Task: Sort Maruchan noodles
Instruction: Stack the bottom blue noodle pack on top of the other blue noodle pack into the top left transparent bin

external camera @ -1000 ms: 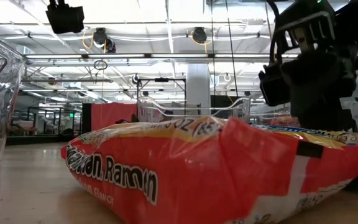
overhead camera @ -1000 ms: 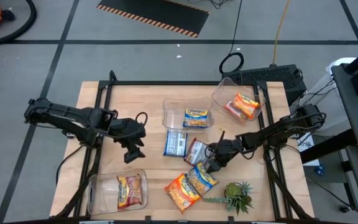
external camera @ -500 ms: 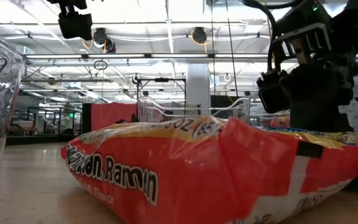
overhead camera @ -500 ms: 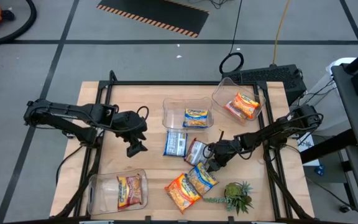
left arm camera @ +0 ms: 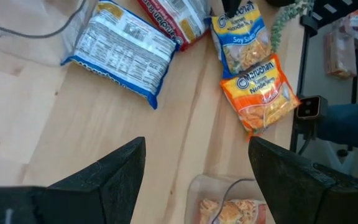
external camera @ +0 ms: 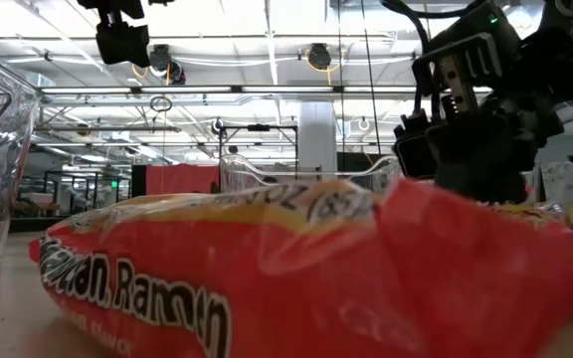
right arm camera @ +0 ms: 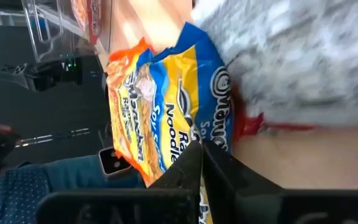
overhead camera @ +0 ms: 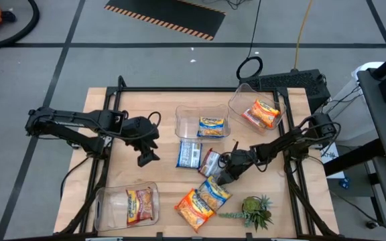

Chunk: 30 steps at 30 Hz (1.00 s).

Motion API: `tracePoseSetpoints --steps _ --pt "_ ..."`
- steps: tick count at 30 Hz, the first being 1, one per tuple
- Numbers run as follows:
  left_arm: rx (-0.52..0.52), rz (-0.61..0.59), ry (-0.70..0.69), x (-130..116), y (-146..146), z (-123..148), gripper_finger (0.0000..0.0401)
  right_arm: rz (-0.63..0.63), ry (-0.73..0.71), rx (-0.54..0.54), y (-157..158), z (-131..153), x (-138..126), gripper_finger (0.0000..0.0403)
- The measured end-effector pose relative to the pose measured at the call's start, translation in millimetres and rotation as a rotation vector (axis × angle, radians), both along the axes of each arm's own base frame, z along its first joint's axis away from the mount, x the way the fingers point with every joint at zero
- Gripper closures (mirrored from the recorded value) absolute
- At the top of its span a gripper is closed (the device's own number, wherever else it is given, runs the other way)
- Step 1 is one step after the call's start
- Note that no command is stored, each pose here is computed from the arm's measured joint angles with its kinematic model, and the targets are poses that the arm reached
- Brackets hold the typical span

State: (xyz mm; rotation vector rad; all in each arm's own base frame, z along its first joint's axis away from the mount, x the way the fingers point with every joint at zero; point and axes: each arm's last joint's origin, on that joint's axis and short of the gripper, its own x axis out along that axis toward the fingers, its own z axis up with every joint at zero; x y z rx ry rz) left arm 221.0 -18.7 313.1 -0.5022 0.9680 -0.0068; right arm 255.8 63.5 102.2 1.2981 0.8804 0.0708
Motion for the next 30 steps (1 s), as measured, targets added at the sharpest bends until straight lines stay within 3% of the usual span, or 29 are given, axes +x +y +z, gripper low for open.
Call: tracePoseSetpoints --steps 10,14,21,30 --pt "0.016 0.104 -0.004 1 2 1 0.0112 -0.048 -0.158 0.003 -8 33 1 0.0402" --pt "0.019 0.150 -0.096 9 3 6 0.0112 -0.050 -0.166 0.007 -8 40 -2 0.0403" --pt "0.056 0.087 -0.265 41 0 5 0.0112 -0.070 -0.204 0.002 -11 50 -4 0.0403" --pt "0.013 0.022 -0.267 81 -5 -24 0.0112 -0.061 -0.209 -0.031 -13 55 -8 0.0403"
